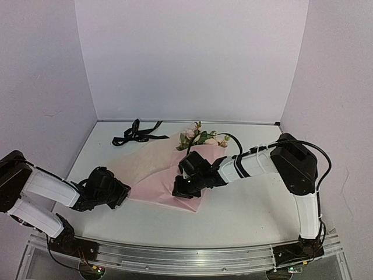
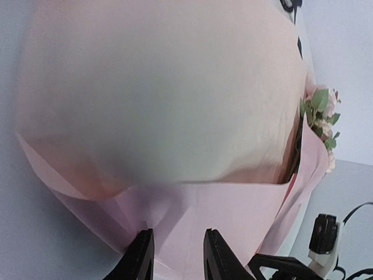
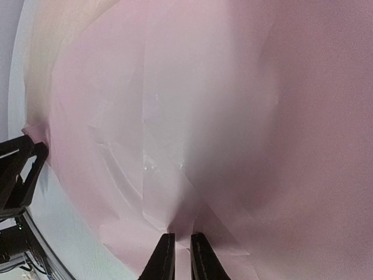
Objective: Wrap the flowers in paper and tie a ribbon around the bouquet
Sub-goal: Press the fold line on the 2/3-folded wrapping paper, then pick up the two-thirds-folded wrapping paper from the center of the board.
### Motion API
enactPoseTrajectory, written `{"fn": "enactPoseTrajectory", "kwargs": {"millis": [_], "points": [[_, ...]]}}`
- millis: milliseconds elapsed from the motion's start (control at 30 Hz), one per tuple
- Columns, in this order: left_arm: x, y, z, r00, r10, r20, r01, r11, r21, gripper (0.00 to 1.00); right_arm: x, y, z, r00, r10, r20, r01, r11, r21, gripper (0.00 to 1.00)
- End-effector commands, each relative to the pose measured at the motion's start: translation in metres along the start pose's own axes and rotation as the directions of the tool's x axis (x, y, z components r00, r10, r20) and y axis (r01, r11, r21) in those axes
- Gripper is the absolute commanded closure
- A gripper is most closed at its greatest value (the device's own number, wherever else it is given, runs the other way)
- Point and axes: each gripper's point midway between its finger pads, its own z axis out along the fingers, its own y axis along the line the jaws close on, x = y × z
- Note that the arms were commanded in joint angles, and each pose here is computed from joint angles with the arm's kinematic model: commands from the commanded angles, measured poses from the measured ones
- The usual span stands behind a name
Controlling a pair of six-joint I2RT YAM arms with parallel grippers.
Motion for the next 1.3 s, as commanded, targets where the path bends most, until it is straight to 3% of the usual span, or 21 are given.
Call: {"fn": "enactPoseTrajectory", "kwargs": {"millis": [0, 433, 800, 967, 1267], "points": [[-0.035, 0.034, -0.007, 0.995, 0.018, 0.094, -0.010, 0.996, -0.093, 0.69, 0.049, -0.076, 0.021, 0.990, 0.046, -0.137, -0.015, 0.975, 0.220, 0.88], [-0.091, 0.068, -0.040, 0.974, -0.034, 0.226, 0.078, 0.979, -0.191, 0.65, 0.049, -0.076, 0.019, 0.989, 0.045, -0.138, -0.014, 0.976, 0.216, 0.89], [-0.051, 0.020, -0.041, 0.995, -0.058, 0.079, 0.061, 0.998, -0.030, 0.59, 0.049, -0.075, 0.022, 0.989, 0.052, -0.136, -0.023, 0.978, 0.207, 0.89], [-0.037, 0.021, -0.033, 0.996, -0.064, 0.066, 0.071, 0.992, -0.103, 0.63, 0.047, -0.073, 0.021, 0.990, 0.053, -0.130, -0.025, 0.978, 0.205, 0.89], [-0.040, 0.017, -0.016, 0.995, -0.056, 0.080, 0.063, 0.994, -0.094, 0.71, 0.046, -0.072, 0.019, 0.991, 0.051, -0.125, -0.025, 0.979, 0.204, 0.89]]}}
